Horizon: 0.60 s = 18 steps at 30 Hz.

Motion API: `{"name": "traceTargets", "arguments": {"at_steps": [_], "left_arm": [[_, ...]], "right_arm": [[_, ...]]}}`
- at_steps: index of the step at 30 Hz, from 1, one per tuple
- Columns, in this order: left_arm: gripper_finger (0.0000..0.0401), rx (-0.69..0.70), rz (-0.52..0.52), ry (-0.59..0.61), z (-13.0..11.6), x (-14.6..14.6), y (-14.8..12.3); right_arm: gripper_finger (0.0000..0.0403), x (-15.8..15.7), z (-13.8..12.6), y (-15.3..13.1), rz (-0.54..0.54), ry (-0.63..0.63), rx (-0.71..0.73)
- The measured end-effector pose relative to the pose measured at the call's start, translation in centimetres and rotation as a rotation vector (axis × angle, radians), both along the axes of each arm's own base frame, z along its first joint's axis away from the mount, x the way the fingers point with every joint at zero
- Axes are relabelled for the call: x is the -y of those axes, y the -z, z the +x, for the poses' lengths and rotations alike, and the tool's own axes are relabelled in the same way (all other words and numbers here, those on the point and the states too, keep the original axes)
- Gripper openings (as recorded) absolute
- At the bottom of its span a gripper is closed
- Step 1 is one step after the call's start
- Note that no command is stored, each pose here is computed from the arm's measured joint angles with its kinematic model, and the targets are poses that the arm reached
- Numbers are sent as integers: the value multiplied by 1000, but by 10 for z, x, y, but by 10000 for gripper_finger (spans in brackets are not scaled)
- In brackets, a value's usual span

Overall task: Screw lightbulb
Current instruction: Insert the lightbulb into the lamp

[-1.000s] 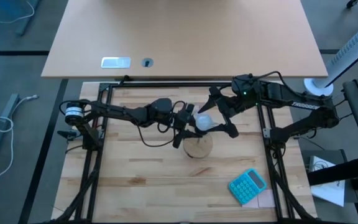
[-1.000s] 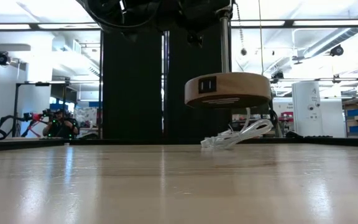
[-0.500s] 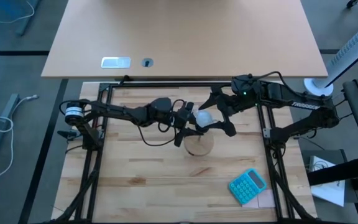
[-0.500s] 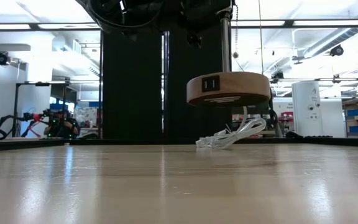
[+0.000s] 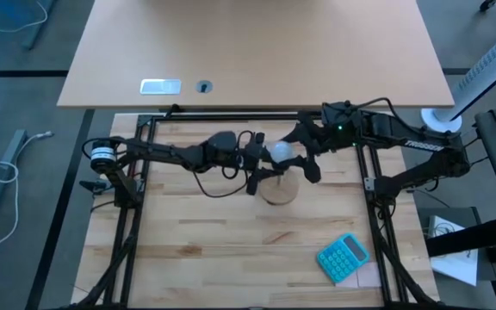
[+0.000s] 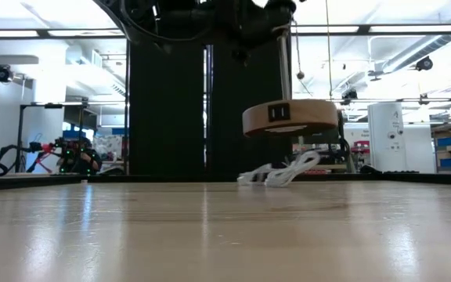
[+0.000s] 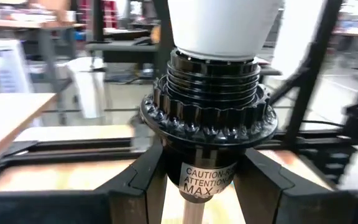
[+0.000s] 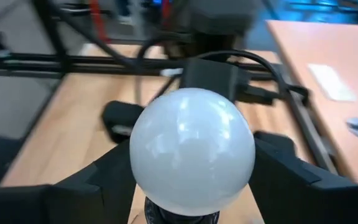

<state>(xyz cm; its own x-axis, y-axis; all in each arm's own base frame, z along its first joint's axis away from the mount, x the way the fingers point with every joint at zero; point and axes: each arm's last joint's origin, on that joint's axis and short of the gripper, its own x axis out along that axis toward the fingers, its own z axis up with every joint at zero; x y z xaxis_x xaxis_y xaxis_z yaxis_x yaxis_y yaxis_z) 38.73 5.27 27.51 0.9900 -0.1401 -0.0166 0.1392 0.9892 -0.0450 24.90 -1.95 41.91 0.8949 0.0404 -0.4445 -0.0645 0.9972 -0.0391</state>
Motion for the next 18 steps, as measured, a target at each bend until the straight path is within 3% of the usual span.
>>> {"name": "traceTargets", "arguments": {"at_steps": [11,18], "left_arm": [[141,24,-25,-418,-3,-22,-2],[141,62,70,-563,-4,-26,-7]], "right_arm": [[251,12,-1,0,-90,414,2],[257,17,15,2,-22,560,69]]}}
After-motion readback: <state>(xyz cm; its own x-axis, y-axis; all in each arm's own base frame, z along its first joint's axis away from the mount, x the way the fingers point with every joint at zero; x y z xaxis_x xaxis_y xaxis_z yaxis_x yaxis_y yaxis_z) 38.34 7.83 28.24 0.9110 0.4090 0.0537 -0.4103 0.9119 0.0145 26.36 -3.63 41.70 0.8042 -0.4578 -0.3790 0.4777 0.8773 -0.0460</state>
